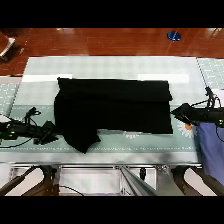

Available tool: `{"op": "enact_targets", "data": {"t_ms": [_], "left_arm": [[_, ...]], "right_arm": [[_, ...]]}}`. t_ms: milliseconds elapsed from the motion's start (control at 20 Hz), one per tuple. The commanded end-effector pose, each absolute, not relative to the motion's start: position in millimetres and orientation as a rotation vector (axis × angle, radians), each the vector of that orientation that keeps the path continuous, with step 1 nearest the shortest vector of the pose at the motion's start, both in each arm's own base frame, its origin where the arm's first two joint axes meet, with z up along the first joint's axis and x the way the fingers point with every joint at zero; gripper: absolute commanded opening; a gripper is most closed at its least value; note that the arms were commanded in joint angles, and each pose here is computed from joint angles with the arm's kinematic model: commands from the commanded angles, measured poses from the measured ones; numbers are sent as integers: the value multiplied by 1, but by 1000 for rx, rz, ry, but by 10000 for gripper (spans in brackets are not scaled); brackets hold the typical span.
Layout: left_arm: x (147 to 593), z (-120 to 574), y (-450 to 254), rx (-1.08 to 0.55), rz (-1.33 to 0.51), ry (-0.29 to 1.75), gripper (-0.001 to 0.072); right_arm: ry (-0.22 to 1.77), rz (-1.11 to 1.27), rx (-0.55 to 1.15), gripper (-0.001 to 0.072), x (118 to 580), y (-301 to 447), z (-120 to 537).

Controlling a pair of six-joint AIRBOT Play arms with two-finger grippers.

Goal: Fold the shirts.

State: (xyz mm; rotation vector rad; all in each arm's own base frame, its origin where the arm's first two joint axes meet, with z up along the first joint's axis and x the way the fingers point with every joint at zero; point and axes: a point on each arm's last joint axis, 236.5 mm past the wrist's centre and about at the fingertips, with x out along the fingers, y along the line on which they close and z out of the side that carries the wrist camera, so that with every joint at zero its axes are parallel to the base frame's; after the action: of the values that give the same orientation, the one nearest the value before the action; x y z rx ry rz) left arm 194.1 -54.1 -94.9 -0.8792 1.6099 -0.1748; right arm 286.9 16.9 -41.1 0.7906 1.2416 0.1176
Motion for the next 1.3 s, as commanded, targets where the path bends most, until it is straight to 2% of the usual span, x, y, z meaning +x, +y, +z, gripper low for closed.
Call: {"op": "enact_targets", "data": {"t_ms": [0, 150, 200, 250, 300, 450, 550, 750, 1000, 1050, 1100, 1200, 1250], "left_arm": [[197, -115, -72, -845, -162, 1586, 508], [207, -125, -75, -825, -111, 1563, 485], [207, -125, -77, -816, -115, 1561, 338], [207, -125, -77, -815, -118, 1564, 147], [206, -125, -77, -813, -120, 1564, 22], [207, -125, -77, -811, -121, 1563, 18], [207, -125, -77, -811, -122, 1563, 18], [207, -125, -77, -811, -122, 1564, 18], [206, -125, -78, -809, -124, 1565, 18], [206, -125, -78, -809, -124, 1565, 18], [206, -125, -78, -808, -124, 1564, 18], [207, -124, -78, -802, -131, 1561, 18], [210, -123, -78, -801, -136, 1555, 18]], "right_arm": [[1229, 110, 809, 412, 288, 17, -41], [1191, 57, 824, 412, 296, 4, -40], [1174, 23, 851, 412, 297, -7, -40], [1164, -13, 868, 412, 295, -20, -41], [1191, -63, 866, 412, 283, -34, -47], [1433, -172, 843, 412, 220, -41, -78], [1507, -123, 909, 412, 201, -15, -88], [1563, -50, 902, 412, 196, 14, -101], [1446, -40, 954, 411, 237, 26, -109], [1443, -34, 952, 393, 241, 28, -110], [1450, -18, 935, 326, 244, 31, -110], [1453, 42, 880, 74, 249, 37, -105], [1448, 91, 843, 23, 253, 40, -100]]}}
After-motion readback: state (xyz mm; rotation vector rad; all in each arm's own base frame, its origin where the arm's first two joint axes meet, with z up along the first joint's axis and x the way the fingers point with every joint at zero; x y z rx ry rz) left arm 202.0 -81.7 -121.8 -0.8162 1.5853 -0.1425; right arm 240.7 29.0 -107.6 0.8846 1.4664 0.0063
